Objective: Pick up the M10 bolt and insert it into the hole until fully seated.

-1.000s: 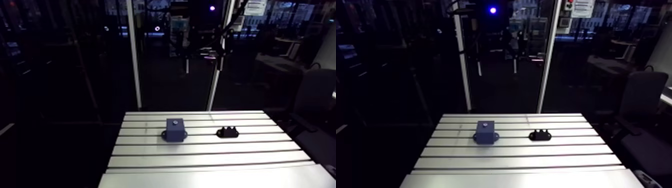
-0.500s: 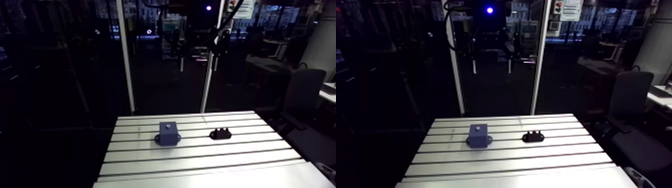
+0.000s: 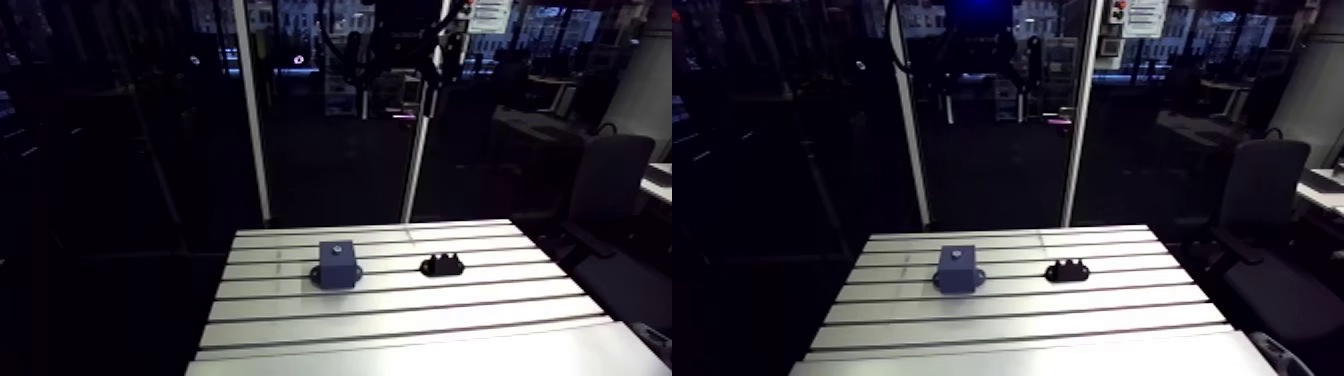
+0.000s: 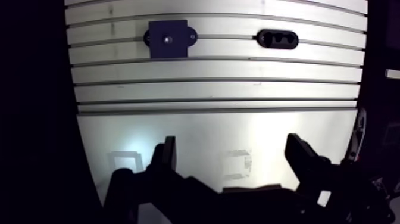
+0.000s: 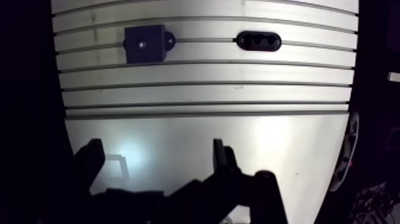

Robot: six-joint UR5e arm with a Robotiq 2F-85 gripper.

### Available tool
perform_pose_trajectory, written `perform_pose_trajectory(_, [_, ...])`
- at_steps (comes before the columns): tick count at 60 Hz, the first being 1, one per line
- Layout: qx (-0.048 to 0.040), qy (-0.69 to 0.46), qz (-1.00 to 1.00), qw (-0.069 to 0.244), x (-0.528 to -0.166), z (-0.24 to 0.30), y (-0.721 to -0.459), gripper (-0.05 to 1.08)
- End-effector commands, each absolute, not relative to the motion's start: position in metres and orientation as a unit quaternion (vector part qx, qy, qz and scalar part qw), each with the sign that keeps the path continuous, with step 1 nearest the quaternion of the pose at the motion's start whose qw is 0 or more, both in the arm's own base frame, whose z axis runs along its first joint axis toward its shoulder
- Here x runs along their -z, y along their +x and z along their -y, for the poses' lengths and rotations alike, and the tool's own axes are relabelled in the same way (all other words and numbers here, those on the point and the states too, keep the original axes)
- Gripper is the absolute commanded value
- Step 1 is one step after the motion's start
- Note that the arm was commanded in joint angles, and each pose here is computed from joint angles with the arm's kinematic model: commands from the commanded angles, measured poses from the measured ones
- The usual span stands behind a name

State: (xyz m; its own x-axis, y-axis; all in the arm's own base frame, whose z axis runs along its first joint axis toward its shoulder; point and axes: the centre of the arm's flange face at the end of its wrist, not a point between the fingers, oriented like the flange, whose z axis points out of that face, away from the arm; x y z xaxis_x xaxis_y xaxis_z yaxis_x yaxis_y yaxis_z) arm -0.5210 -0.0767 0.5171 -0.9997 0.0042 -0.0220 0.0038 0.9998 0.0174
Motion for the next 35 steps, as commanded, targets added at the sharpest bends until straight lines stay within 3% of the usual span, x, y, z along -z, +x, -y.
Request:
perform_pose_trajectory(1, [-0.0083,0.001,-1.0,0.013,-0.5157,0.0775,-0.5211,0.0])
perform_pose_trajectory(35, [-0.008,-0.002,-1.0,0.016,-0.5114,0.079,-0.5217,0.01])
